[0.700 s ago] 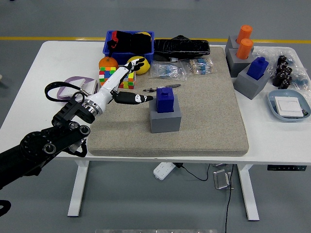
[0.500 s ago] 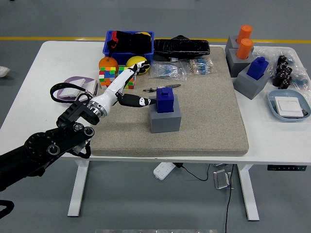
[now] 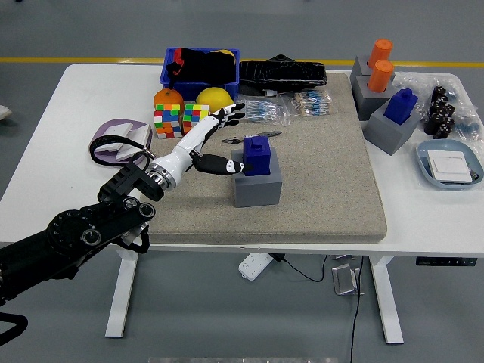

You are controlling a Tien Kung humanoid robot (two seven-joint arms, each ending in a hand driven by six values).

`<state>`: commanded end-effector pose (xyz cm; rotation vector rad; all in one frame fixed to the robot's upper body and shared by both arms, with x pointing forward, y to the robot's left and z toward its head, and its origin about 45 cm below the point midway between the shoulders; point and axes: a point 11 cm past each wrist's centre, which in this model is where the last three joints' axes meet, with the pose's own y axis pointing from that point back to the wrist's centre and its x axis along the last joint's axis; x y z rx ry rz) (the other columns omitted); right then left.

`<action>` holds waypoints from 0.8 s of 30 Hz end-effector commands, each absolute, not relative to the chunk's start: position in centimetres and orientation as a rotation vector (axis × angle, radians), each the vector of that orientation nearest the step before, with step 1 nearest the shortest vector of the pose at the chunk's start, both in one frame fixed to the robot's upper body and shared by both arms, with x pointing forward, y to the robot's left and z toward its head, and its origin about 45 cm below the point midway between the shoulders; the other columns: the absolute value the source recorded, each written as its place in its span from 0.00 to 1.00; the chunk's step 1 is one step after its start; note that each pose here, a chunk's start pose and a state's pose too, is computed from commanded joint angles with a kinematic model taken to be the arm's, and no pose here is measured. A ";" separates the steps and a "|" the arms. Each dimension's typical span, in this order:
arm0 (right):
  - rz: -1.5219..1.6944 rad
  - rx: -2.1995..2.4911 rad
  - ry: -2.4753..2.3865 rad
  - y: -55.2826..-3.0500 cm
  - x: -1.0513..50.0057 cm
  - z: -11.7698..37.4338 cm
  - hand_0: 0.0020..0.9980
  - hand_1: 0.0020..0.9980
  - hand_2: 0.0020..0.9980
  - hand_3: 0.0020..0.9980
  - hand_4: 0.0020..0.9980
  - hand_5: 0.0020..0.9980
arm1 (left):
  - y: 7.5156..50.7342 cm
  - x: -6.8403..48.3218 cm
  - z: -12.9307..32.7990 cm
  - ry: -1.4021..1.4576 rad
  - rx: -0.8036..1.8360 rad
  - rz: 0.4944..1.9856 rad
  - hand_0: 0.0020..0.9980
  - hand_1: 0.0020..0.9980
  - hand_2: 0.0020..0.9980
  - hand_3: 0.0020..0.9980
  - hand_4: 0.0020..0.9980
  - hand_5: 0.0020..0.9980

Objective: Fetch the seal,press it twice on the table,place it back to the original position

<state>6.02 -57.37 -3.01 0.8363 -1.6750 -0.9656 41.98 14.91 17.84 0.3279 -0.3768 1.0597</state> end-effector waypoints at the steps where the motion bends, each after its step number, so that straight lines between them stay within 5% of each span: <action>1: -0.966 0.837 -1.675 -57.4 6.0 -3.0 0.87 0.74 0.72 0.73 0.83 0.52 | 14.9 42.0 17.8 -0.377 0.329 1.059 0.97 0.87 0.86 0.98 1.00 0.00; 24: -0.963 0.835 -1.665 -57.3 5.8 -3.1 0.87 0.74 0.72 0.73 0.83 0.52 | 14.3 41.3 16.1 -0.322 0.341 1.065 0.96 0.81 0.81 0.97 0.96 0.00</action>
